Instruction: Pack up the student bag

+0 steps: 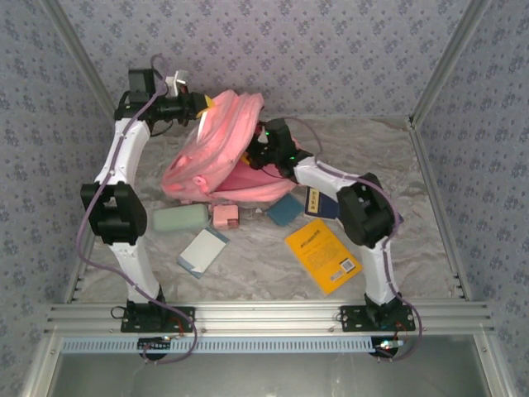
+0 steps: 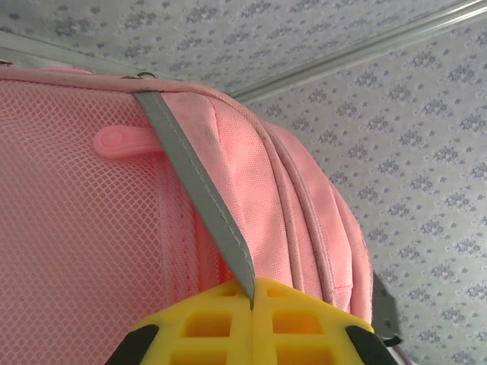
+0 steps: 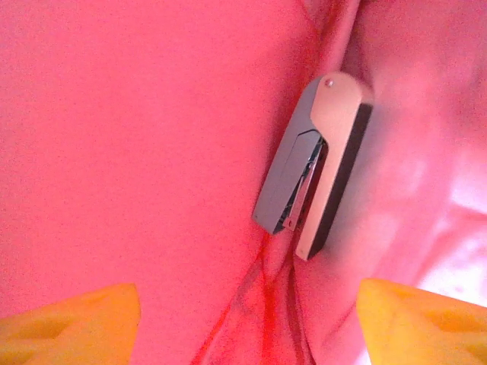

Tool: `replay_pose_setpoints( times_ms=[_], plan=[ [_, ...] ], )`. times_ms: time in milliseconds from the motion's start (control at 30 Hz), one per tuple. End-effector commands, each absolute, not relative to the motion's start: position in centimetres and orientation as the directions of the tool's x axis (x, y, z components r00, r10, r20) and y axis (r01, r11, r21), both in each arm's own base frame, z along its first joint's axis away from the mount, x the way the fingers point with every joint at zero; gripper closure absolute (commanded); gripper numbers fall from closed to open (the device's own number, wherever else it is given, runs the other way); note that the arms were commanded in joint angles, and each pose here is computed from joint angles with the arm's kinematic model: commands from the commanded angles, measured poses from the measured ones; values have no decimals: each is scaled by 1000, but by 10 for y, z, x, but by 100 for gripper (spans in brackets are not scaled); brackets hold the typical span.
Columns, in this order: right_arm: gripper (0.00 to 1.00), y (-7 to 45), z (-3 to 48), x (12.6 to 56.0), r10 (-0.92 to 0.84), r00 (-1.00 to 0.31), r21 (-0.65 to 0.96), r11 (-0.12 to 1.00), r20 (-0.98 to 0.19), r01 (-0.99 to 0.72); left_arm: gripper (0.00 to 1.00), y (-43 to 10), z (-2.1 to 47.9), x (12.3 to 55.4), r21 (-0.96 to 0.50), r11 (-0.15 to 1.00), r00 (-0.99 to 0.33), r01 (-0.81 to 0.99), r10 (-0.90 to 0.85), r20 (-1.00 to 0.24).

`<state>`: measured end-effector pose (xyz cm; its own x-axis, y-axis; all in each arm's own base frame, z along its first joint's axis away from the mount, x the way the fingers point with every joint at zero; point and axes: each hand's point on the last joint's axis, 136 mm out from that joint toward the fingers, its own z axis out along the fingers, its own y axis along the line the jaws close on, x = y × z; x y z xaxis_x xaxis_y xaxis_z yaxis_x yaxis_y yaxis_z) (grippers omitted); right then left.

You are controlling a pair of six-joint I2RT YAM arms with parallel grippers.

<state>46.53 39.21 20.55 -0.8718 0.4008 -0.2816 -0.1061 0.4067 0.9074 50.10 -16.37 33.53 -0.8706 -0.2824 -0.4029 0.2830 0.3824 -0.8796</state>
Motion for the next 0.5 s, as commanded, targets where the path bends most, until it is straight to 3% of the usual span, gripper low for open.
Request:
replay_pose_setpoints(
  times_ms=[0, 167, 267, 367, 467],
  plan=[
    [24, 362, 229, 453, 384, -829, 851, 489, -406, -190, 100, -155, 398, 484, -821, 358, -783, 445, -288, -551],
    [25, 324, 233, 410, 262, -744, 667, 675, -615, -314, 100, -144, 389, 491, -828, 391, -785, 402, -319, -531],
    [26, 316, 226, 378, 94, -699, 500, 766, -709, -404, 100, -140, 382, 494, -827, 417, -785, 377, -330, -524],
    [24, 324, 209, 342, -120, -645, 305, 806, -755, -507, 100, -136, 370, 499, -829, 447, -790, 336, -345, -506],
    [23, 341, 181, 319, -252, -659, 233, 797, -709, -557, 100, -133, 364, 504, -831, 462, -786, 309, -368, -497]
  ],
)
